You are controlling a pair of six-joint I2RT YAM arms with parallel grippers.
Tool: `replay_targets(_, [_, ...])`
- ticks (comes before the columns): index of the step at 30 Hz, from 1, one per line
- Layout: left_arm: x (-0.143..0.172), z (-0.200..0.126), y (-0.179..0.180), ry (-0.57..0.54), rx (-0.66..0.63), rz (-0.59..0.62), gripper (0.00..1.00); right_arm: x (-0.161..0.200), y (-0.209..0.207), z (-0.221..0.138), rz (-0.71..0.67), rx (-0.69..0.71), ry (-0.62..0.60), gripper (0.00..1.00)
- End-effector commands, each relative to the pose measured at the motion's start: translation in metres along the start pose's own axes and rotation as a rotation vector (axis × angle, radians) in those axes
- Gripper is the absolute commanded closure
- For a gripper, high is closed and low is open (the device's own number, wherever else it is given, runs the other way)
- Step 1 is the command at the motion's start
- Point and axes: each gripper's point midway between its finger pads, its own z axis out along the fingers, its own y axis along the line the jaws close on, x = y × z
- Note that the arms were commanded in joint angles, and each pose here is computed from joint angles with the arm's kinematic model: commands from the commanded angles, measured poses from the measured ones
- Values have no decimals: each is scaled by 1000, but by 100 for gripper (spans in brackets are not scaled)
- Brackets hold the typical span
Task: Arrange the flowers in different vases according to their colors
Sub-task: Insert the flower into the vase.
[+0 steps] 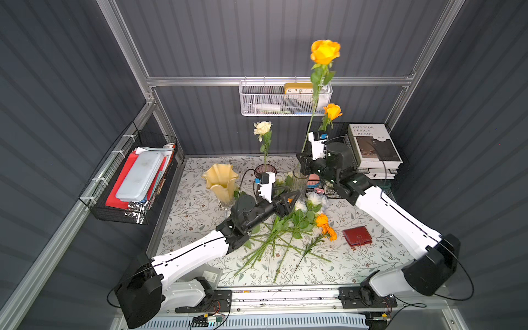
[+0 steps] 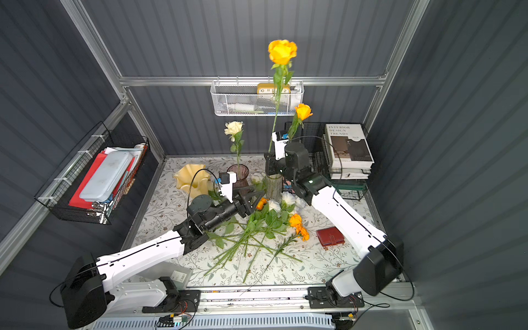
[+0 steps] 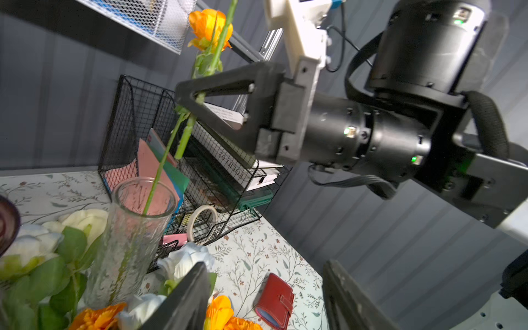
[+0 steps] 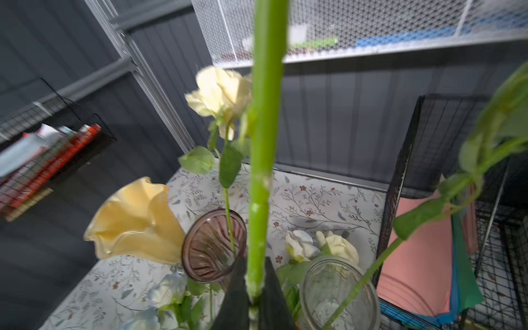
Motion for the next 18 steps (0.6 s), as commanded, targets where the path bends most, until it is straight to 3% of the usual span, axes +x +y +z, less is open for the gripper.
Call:
replay_targets(1, [13,-3,11,33,-33,-44,34,-9,-15,14,-64,52,-29,100])
replay_targets(17, [31,-23,26,34,-65,-84,31,66,-60,52,-101,171,55,100])
replay_targets(18, [32,-22,25,39,-59,-84,31,70,-60,54,-101,167,66,96])
